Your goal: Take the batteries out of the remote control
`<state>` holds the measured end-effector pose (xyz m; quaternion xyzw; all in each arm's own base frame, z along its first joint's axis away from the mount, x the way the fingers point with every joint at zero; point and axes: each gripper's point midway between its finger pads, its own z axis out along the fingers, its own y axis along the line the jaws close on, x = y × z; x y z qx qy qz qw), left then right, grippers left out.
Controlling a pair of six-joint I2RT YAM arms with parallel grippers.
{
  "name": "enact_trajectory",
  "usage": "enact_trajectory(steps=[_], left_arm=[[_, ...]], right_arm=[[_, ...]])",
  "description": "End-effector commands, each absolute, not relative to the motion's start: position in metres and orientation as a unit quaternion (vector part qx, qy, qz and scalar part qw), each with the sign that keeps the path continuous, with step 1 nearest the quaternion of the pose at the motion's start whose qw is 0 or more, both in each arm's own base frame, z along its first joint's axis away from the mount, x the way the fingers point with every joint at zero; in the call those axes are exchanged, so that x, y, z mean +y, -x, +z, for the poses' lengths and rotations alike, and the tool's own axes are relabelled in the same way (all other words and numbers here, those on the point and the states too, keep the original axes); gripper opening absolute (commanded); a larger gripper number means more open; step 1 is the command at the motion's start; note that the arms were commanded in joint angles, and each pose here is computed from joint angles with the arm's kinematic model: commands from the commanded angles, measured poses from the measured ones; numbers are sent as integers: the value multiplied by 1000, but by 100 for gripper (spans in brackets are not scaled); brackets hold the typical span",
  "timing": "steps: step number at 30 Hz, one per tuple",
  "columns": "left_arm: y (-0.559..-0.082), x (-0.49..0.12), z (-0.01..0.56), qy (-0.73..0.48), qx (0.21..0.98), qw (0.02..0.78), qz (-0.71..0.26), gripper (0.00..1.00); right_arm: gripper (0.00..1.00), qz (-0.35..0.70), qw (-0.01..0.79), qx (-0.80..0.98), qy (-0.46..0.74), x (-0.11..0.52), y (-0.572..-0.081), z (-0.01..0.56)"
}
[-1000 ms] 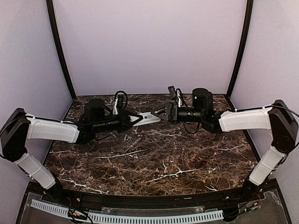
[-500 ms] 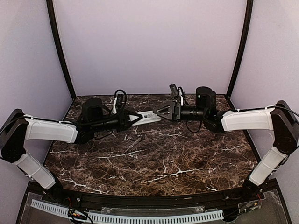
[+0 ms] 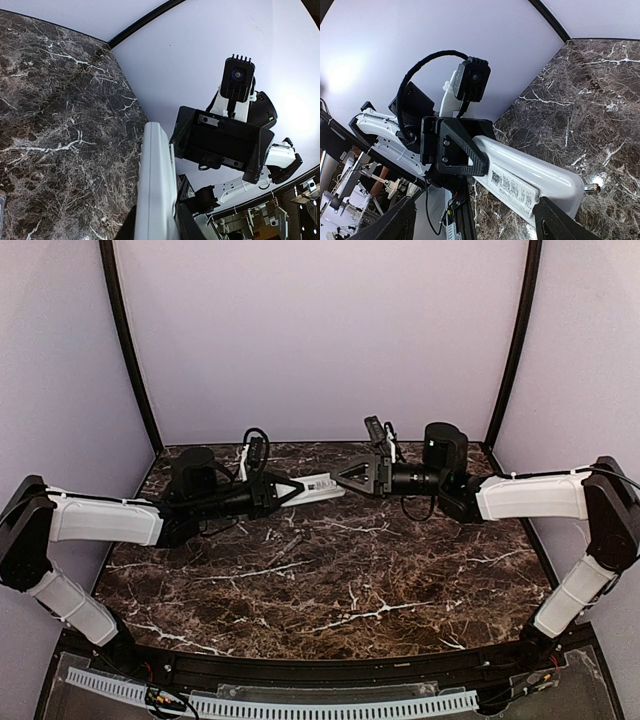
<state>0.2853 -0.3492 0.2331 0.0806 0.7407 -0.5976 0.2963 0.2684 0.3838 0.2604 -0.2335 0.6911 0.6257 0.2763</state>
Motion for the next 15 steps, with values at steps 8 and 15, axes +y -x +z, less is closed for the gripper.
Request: enact_trajectory(steps=[8,15], left_arm=[[-213,-371,330,-250,598,313,-694,0],[-214,-372,328,-252,598,312,-694,0]], right_arm=[[81,658,185,671,288,402,-216,246],[81,662,182,665,293,400,-212,249]])
